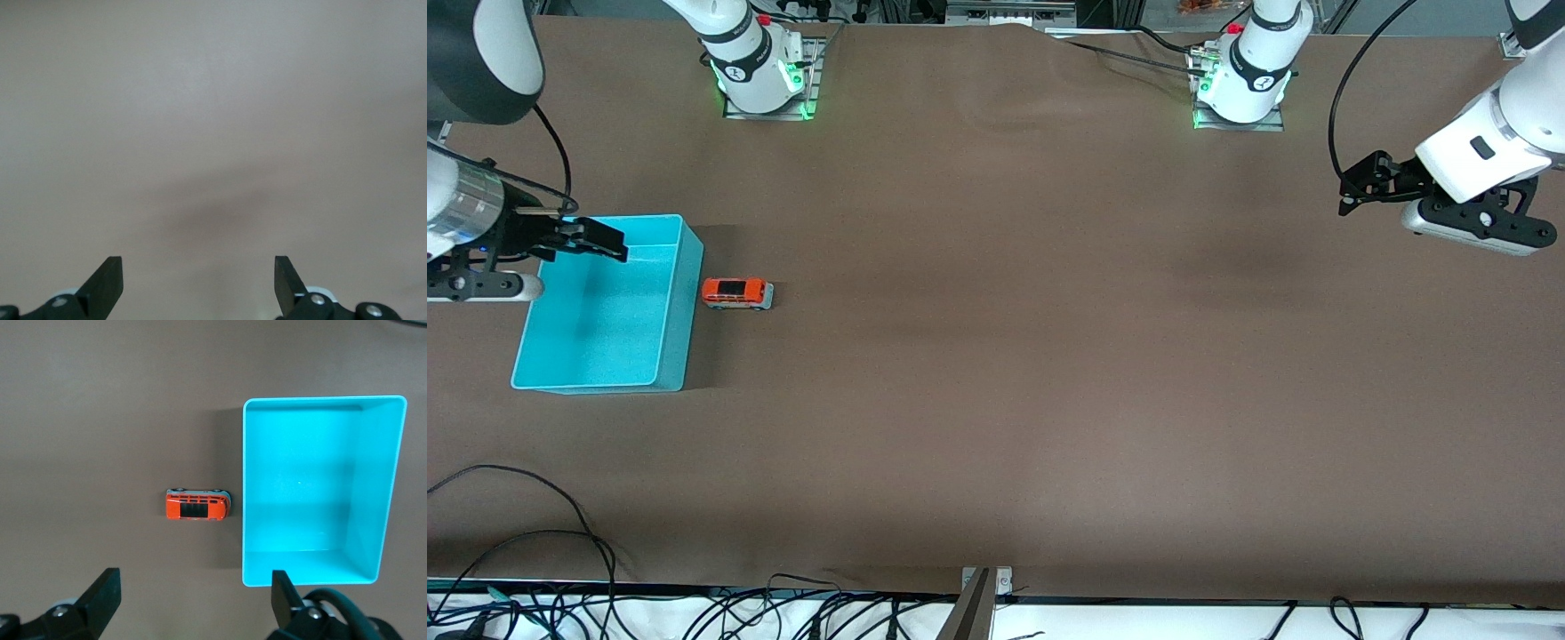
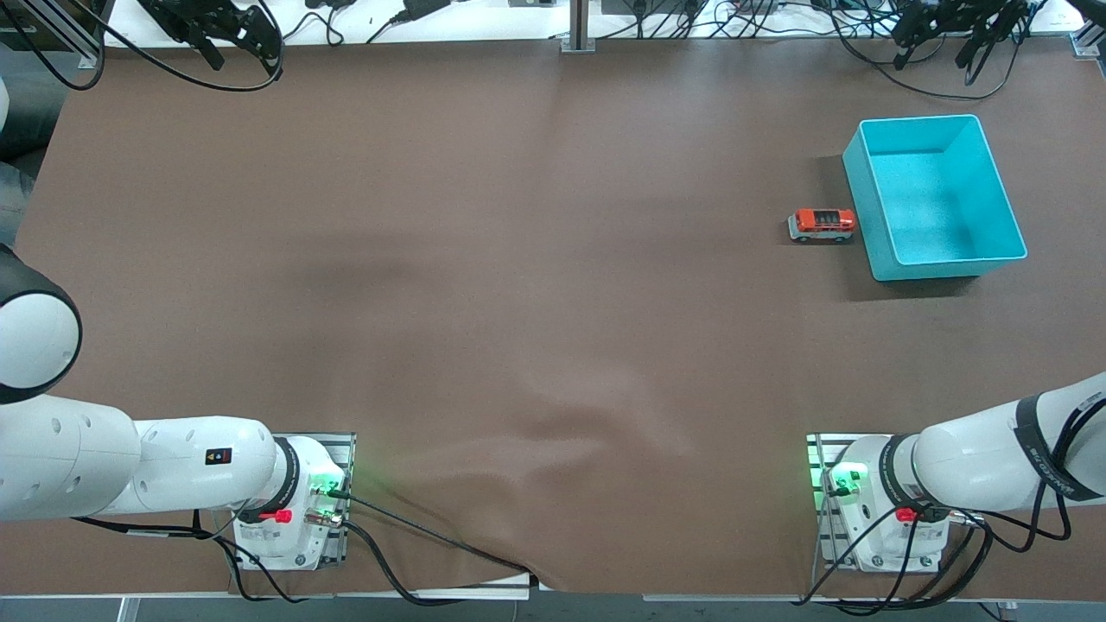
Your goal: Wind up bus and store in blue box
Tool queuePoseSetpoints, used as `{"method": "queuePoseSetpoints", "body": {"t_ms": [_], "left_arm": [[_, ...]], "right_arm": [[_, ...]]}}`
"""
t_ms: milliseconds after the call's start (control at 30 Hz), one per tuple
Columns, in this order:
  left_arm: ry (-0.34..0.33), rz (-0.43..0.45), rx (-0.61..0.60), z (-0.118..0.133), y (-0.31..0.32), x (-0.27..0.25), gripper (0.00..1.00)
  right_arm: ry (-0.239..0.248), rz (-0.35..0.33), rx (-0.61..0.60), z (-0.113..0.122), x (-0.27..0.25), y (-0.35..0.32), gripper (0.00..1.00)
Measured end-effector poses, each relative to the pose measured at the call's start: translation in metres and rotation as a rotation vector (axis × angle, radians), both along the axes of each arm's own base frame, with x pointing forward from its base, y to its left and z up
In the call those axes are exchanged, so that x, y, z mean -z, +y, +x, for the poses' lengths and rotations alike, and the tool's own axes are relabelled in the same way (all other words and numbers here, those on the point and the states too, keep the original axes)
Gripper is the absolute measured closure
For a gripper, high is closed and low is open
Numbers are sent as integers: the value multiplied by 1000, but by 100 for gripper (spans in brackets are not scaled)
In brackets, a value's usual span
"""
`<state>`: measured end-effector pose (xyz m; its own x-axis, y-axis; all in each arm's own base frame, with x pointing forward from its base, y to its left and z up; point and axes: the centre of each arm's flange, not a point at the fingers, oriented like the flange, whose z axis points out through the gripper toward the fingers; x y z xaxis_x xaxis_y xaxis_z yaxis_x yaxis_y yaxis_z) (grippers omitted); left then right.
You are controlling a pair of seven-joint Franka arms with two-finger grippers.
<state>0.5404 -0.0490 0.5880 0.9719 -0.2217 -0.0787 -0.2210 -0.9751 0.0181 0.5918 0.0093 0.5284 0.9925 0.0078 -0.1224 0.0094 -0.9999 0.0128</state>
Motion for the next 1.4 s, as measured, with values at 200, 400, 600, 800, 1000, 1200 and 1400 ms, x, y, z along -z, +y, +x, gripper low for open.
{"method": "queuePoseSetpoints", "body": {"t_ms": [200,400,600,800,1000,1200,1400], "left_arm": [[-9,17,-27,-3,-5,-5,0],[-7,14,-48,-2,8,-4,0],[-6,14,-54,-2,11,-3,0],[-4,14,-51,-2,10,-3,0],[-1,14,-51,-1,9,-1,0],[-2,14,-54,-1,11,-1,0],[-6,13,-56,0,12,-4,0]], "right_arm": [[-8,1,-5,0,29,2,0],[-29,4,-24,0,56,13,0],[-52,9,-50,-4,88,29,0],[-60,11,-56,-9,110,34,0],[-86,12,-47,-16,140,33,0],[-106,9,50,-35,187,41,0],[-106,8,90,-49,208,49,0]]}}
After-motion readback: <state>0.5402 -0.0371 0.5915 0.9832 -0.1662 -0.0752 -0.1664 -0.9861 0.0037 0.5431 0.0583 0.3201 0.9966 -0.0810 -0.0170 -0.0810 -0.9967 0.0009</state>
